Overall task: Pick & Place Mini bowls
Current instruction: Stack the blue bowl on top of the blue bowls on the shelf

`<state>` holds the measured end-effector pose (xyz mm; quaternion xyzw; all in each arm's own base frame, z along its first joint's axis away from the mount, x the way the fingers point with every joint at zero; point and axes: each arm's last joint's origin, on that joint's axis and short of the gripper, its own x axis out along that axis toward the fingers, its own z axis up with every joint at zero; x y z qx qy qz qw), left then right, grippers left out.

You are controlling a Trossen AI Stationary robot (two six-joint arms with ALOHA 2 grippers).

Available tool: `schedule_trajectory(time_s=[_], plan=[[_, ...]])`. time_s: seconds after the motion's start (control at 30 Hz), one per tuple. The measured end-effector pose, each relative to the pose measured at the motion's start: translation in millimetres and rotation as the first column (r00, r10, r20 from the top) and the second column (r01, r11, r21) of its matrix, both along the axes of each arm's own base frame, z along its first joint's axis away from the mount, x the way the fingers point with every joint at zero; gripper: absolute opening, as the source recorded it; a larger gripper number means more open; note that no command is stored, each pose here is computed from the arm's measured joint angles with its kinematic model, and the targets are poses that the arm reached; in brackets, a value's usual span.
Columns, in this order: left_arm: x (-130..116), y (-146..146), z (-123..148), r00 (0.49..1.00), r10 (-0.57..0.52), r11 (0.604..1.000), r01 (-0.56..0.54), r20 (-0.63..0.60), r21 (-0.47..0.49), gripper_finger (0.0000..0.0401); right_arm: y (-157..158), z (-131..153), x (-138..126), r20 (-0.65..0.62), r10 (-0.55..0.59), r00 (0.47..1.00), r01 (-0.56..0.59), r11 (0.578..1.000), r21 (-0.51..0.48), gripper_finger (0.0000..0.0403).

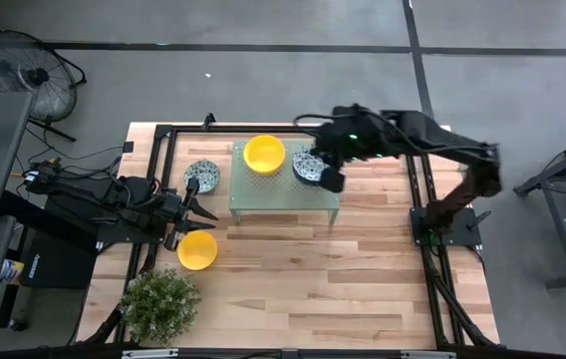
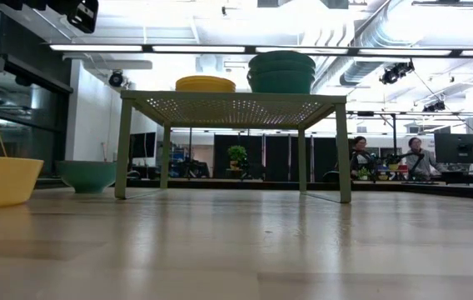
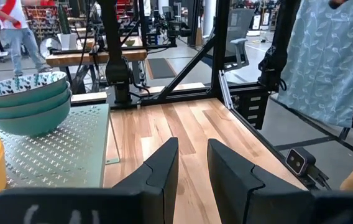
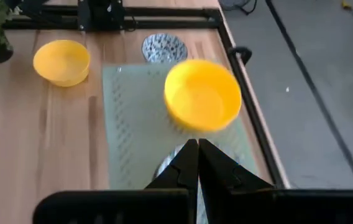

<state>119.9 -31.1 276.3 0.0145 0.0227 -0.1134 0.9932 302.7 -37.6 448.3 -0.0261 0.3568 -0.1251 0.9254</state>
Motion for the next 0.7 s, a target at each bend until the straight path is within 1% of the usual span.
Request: schedule_trajectory(time_s=[0.13,0.3,0.43,0.5,0.6,0.7], plan=[[0,0,0,1.000,0.000,1.000,0.000,0.002,0.007,0.0083,7,-22,-36,0.070,-0.033,0.997,0.029,0.998,0.056,0.0000],[0,0,0,1.000,0.007,1.000,-0.007,0.002,0.008,0.0083,18,-58,-75,0.226,-0.059,0.972,0.028,0.990,0.139,0.0000],[0,1,0,0.999,0.034,0.999,-0.034,0.003,0.009,0.0083,21,-84,-103,0.375,-0.082,0.923,0.008,0.981,0.196,0.0000],[0,1,0,0.999,0.049,0.999,-0.049,0.003,0.010,0.0083,23,-98,-114,0.430,-0.084,0.899,-0.018,0.973,0.229,0.0000],[0,2,0,0.997,0.074,0.997,-0.074,0.003,0.008,0.0083,25,-123,-127,0.486,-0.090,0.870,-0.054,0.960,0.275,0.0000],[1,3,0,0.995,0.098,0.995,-0.098,0.001,-0.001,0.0083,26,-146,-135,0.561,-0.096,0.822,-0.101,0.945,0.310,0.0000]])
